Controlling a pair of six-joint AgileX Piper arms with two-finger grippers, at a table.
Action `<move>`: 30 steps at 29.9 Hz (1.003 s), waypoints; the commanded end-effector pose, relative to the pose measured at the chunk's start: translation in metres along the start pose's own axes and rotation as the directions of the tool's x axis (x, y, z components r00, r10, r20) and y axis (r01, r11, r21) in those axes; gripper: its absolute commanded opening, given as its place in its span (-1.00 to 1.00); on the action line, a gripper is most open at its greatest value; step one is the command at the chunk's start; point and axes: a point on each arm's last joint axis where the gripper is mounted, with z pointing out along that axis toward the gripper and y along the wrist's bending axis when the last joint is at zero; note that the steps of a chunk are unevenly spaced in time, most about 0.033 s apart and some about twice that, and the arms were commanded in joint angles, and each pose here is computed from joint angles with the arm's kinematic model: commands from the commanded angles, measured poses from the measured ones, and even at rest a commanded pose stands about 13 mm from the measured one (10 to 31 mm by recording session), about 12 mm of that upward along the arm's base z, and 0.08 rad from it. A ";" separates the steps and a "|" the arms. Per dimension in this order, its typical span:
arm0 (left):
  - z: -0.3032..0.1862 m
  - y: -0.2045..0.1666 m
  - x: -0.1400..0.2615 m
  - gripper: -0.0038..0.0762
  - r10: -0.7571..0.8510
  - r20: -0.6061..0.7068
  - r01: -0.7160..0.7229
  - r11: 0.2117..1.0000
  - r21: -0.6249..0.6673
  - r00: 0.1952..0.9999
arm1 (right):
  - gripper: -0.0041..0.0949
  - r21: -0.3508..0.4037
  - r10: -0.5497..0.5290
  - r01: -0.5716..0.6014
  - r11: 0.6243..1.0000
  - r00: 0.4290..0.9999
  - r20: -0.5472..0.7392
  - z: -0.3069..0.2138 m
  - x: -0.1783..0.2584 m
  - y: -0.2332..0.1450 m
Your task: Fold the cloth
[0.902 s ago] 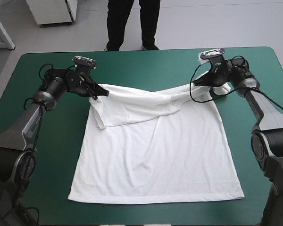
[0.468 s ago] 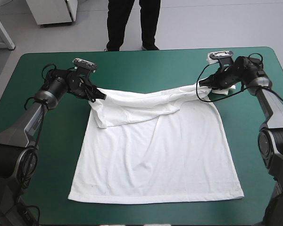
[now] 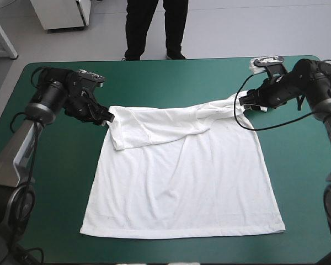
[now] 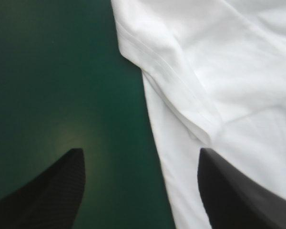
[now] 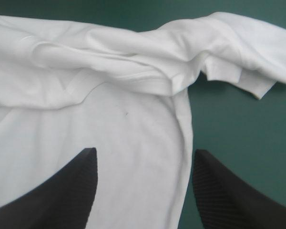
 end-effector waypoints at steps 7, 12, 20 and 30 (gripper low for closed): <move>-0.077 -0.033 0.097 0.33 -0.086 0.046 0.079 0.986 0.147 0.995 | 0.22 -0.020 -0.034 0.036 0.999 0.994 0.106 -0.085 0.074 0.058; -0.072 -0.046 0.160 0.33 -0.107 -0.001 0.106 0.982 0.159 0.994 | 0.23 -0.045 -0.006 0.008 0.999 0.999 0.039 -0.087 0.125 0.071; -0.026 -0.059 0.217 0.33 -0.105 -0.190 0.142 0.970 0.196 0.976 | 0.22 -0.048 0.018 -0.019 0.999 1.000 -0.017 -0.084 0.162 0.075; 0.005 -0.061 0.239 0.27 -0.109 -0.251 0.156 0.972 0.177 0.962 | 0.17 -0.052 0.017 -0.018 0.998 1.000 -0.020 -0.084 0.162 0.076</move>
